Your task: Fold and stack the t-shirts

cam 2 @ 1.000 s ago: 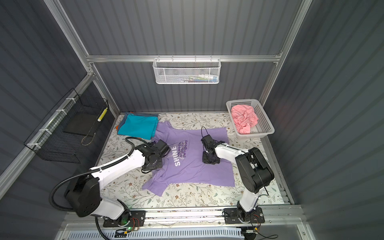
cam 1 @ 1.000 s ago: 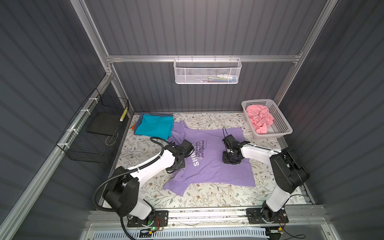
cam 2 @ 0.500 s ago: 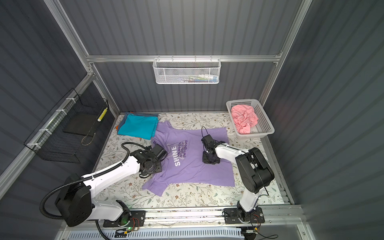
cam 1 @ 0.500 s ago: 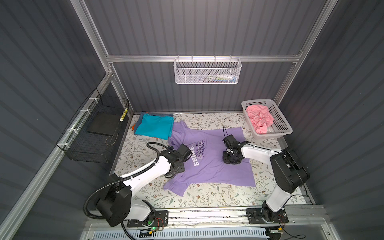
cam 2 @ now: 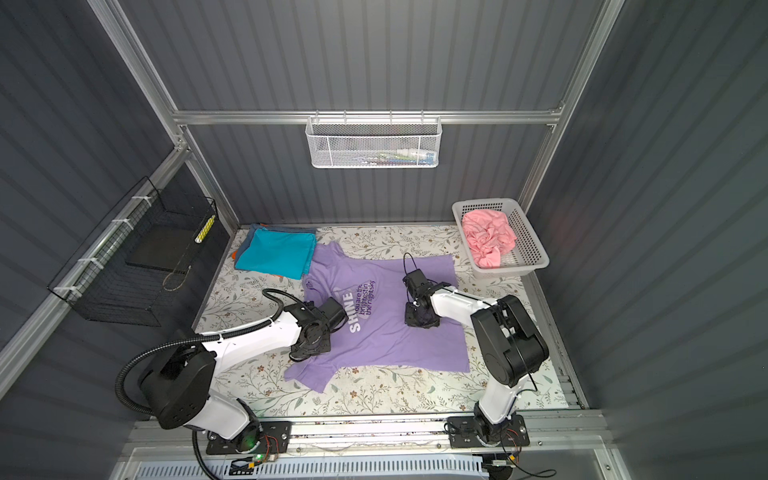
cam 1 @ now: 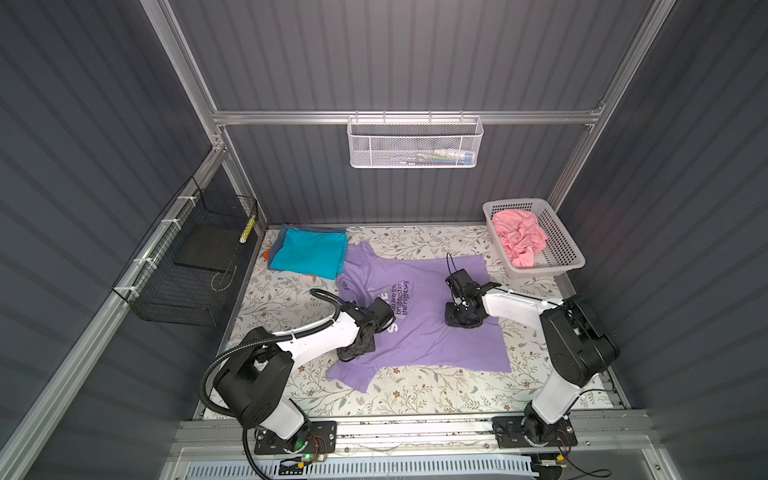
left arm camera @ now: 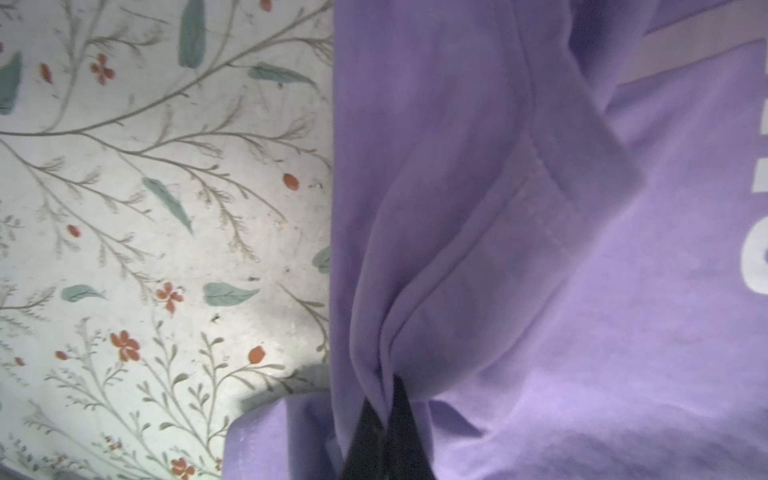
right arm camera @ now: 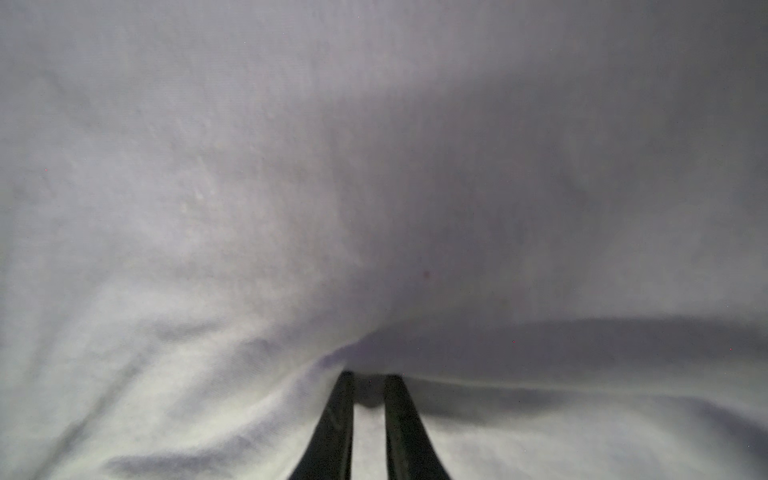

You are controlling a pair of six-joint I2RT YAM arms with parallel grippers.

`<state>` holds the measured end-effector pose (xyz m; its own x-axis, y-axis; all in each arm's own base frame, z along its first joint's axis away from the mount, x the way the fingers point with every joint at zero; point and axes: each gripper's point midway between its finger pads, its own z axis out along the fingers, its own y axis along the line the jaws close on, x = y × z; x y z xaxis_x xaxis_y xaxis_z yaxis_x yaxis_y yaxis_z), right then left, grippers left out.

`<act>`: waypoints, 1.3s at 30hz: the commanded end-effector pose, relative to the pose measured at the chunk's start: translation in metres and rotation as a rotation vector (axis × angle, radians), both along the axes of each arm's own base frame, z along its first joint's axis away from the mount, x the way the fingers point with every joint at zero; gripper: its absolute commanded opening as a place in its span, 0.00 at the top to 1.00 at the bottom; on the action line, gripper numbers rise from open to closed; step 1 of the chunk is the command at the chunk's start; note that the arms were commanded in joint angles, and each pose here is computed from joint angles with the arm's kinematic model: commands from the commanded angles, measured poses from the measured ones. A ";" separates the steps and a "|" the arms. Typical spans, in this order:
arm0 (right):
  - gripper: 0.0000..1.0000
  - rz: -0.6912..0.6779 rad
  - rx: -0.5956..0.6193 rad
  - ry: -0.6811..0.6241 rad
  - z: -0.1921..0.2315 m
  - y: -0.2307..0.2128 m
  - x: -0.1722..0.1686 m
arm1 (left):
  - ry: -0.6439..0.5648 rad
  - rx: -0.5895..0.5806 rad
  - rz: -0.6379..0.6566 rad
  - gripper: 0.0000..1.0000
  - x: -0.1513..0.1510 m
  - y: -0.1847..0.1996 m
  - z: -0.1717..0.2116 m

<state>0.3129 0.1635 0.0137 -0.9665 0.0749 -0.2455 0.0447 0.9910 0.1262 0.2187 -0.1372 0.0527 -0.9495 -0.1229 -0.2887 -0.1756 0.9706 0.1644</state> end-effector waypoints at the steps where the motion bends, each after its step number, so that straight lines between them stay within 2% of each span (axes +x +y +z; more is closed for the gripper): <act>1: 0.81 -0.018 -0.055 0.129 -0.036 -0.016 -0.030 | -0.057 0.073 0.072 1.00 -0.007 0.030 0.024; 6: 0.81 -0.026 -0.046 0.141 -0.039 -0.016 -0.032 | -0.044 0.061 0.245 1.00 -0.041 0.070 0.008; 11: 0.81 -0.033 -0.048 0.141 -0.037 -0.020 -0.033 | -0.026 -0.069 0.459 0.98 -0.075 0.095 -0.017; 13: 0.81 -0.047 -0.045 0.137 -0.036 -0.024 -0.033 | -0.046 -0.117 0.505 0.70 -0.080 0.100 -0.021; 14: 0.81 -0.056 -0.044 0.135 -0.035 -0.026 -0.033 | -0.061 -0.129 0.510 0.59 -0.079 0.100 -0.019; 16: 0.81 -0.072 -0.046 0.129 -0.033 -0.032 -0.034 | -0.100 -0.141 0.498 0.45 -0.073 0.100 -0.008; 18: 0.80 -0.090 -0.054 0.122 -0.031 -0.040 -0.036 | -0.130 -0.123 0.475 0.38 -0.064 0.101 0.008; 23: 0.79 -0.153 -0.012 0.120 -0.028 -0.055 -0.046 | -0.170 -0.091 0.374 0.38 -0.033 0.089 0.043; 25: 0.79 -0.187 0.016 0.113 -0.025 -0.057 -0.050 | -0.199 -0.115 0.319 0.38 -0.010 0.072 0.051; 28: 0.79 -0.206 0.052 0.089 -0.017 -0.056 -0.052 | -0.224 -0.137 0.235 0.31 0.023 0.047 0.055; 35: 0.78 -0.221 0.112 -0.013 0.016 -0.050 -0.037 | -0.213 -0.087 0.120 0.34 0.077 0.016 0.035; 39: 0.79 -0.215 0.136 -0.022 0.022 -0.044 -0.030 | -0.208 -0.111 0.087 0.34 0.098 0.002 0.023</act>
